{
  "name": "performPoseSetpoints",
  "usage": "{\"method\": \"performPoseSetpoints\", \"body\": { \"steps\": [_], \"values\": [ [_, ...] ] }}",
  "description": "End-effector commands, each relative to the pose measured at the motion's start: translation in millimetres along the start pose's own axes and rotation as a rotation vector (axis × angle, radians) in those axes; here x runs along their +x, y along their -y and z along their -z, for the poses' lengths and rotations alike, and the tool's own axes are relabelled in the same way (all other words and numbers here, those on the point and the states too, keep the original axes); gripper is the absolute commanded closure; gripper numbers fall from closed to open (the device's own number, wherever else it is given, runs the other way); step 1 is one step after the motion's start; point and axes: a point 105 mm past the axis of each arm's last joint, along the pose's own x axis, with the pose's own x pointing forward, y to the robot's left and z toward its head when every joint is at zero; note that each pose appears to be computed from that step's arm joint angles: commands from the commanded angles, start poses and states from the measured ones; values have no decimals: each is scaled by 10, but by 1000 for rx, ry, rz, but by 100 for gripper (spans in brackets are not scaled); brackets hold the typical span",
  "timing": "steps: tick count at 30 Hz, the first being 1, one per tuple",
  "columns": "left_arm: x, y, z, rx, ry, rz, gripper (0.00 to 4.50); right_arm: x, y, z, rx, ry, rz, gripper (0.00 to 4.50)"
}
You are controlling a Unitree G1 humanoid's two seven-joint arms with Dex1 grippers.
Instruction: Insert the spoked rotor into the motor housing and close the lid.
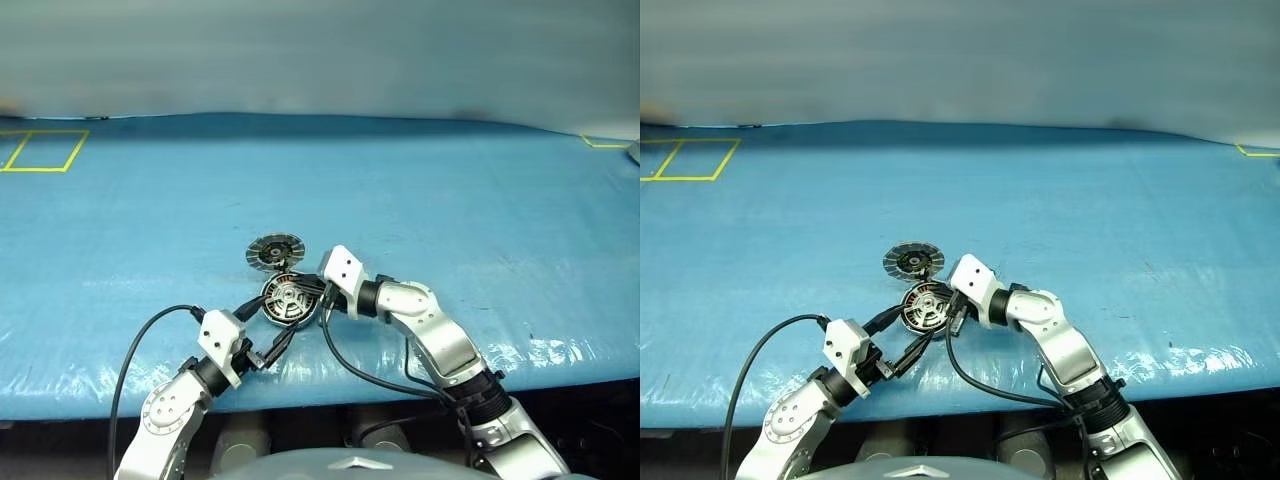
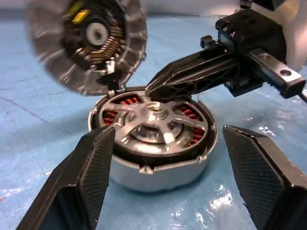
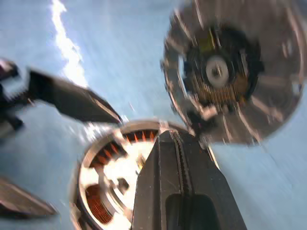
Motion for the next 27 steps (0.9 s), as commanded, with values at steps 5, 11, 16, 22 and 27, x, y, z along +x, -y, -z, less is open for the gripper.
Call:
{"method": "performPoseSetpoints", "body": {
  "steps": [5,11,16,22,27],
  "values": [
    [43,44,-158,13,36,11,67,-27,-99,-65,-69,-33,-91,448],
    [-17,-114,-167,34,26,-59,67,47,-1,205,-135,-191,-63,448],
    [-120,-245,-151,54,6,-95,67,94,28,357,-210,-291,-83,448],
    [-168,-304,-129,59,7,-122,67,17,48,723,-375,-482,-117,448],
    [-152,-287,-76,47,2,-111,67,16,-89,633,-205,-416,-164,448]
  ]
}}
